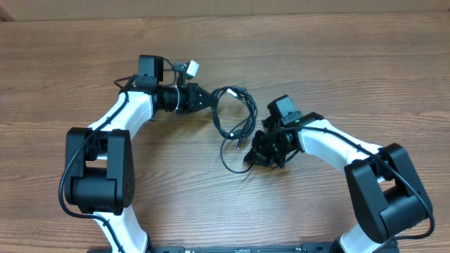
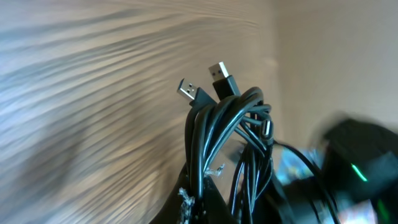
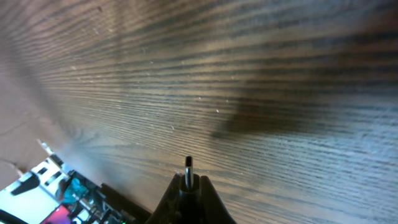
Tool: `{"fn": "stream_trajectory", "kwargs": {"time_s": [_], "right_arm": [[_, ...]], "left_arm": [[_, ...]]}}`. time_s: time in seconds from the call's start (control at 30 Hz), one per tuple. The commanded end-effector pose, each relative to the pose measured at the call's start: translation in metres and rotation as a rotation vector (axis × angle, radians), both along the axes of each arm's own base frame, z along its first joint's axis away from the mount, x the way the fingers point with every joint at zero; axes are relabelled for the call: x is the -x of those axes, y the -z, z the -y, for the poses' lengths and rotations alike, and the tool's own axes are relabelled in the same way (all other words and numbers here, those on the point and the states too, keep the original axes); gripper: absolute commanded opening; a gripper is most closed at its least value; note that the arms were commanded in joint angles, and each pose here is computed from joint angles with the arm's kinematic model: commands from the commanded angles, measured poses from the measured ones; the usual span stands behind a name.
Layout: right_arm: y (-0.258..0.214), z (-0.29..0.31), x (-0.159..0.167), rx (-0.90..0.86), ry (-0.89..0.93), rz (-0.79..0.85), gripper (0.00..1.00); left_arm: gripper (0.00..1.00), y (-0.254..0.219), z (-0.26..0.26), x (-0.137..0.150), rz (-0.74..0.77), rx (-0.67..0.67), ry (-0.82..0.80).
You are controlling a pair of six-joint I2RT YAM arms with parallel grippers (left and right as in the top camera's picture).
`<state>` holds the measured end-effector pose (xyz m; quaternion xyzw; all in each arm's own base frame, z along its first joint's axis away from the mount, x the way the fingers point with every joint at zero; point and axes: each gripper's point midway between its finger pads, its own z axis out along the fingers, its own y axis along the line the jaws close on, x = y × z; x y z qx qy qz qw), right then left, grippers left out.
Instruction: Untangle cables
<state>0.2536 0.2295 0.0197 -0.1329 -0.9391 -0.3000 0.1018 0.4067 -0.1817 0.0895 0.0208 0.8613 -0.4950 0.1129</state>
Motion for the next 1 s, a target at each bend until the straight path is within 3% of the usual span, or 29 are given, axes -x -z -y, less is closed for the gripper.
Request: {"fn": "stream_trajectory", "kwargs": {"time_s": [0.0,0.17,0.4,0.67,0.97], "right_arm": [[-0.006,0.002,-0.011,0.029,0.061,0.028,0.04],[-0.060,-0.009,-0.042,-0.048,0.076,0.216,0.04],[-0.133,0.002,-0.074,-0.026,0.151,0.487,0.04],[-0.130,0.054,-0.106,0.265,0.319,0.640,0.04],[-0.138,0.089,-0.127,0.427,0.490,0.729,0.04]], "left_arm": [[0.04,0.025,-0.018,-0.008,-0.173,-0.110,-0.178],[0.04,0.018,-0.010,-0.004,-0.155,-0.066,-0.132],[0.04,0.016,0.000,0.000,-0.134,-0.058,-0.093],[0.04,-0.013,0.030,0.015,-0.058,0.106,0.071],[0.04,-0.015,0.048,0.025,-0.062,0.122,0.122]]}}
